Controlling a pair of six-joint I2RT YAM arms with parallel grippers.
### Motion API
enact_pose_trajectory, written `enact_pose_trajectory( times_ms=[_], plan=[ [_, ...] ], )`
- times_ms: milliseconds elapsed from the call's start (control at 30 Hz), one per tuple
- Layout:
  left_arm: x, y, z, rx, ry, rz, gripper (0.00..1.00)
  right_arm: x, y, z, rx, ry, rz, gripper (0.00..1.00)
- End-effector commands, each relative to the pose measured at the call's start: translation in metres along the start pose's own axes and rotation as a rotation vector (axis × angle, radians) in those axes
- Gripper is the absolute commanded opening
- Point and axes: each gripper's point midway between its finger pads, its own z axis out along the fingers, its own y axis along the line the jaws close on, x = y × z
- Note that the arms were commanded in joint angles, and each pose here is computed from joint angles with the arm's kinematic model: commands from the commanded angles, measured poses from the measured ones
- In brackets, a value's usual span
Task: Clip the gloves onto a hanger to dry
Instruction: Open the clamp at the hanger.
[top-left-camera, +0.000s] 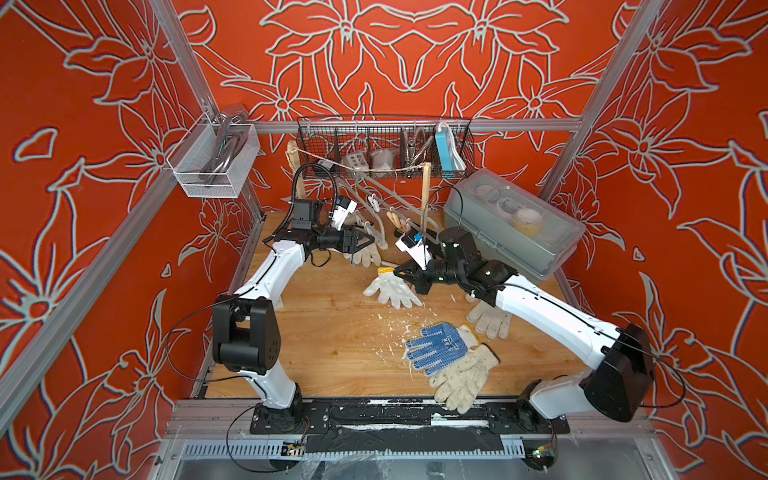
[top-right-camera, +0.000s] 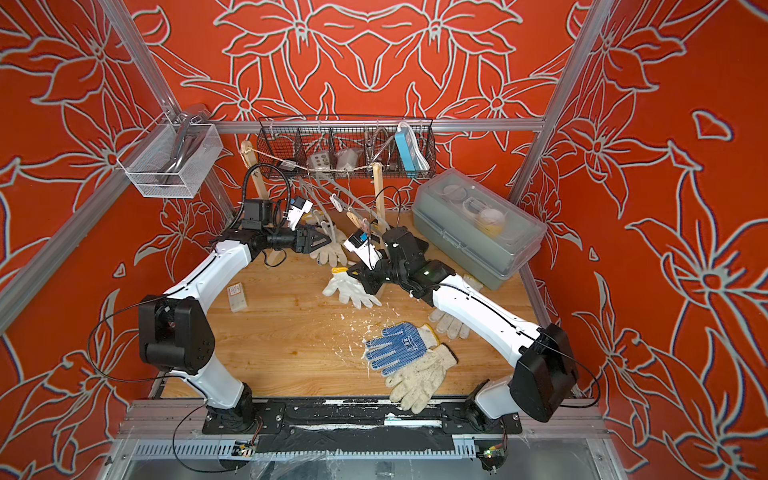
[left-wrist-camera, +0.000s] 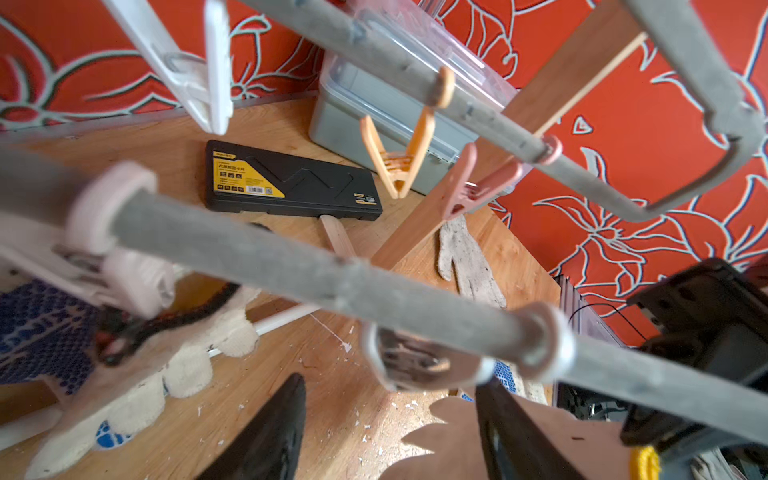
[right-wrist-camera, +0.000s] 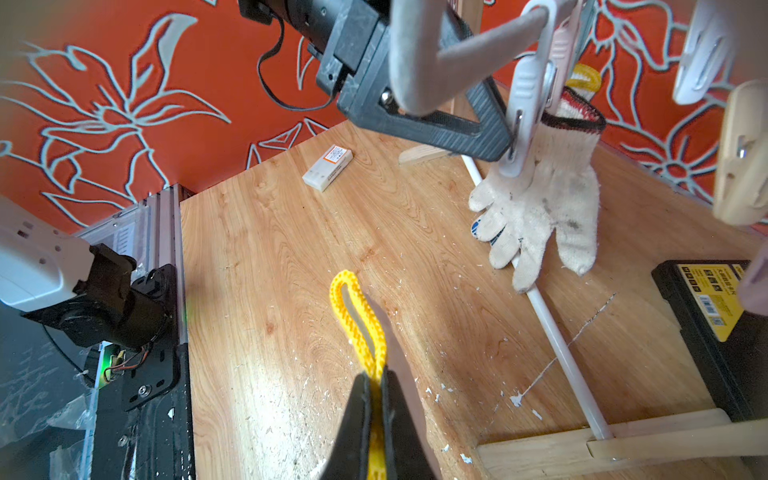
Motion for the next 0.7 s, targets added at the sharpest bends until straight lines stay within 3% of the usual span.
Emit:
enact_pose_trajectory(
  times_ms=[0, 333, 667],
  plan=[
    [-0.02, -0.002, 0.0, 0.005, -0.056, 0.019, 0.65, -0.012, -0.002, -0.009, 0.023, -0.021, -0.027, 0.0],
    [-0.033, -0.005, 0.005, 0.044, -0.097, 0.057, 0.61, -0.013, -0.002, -0.008, 0.01, -0.022, -0.018, 0.0],
    [-0.04, -0.008, 0.003, 0.049, -0.127, 0.102, 0.29, -0.013, -0.002, -0.006, -0.003, -0.017, -0.023, 0.0]
  ],
)
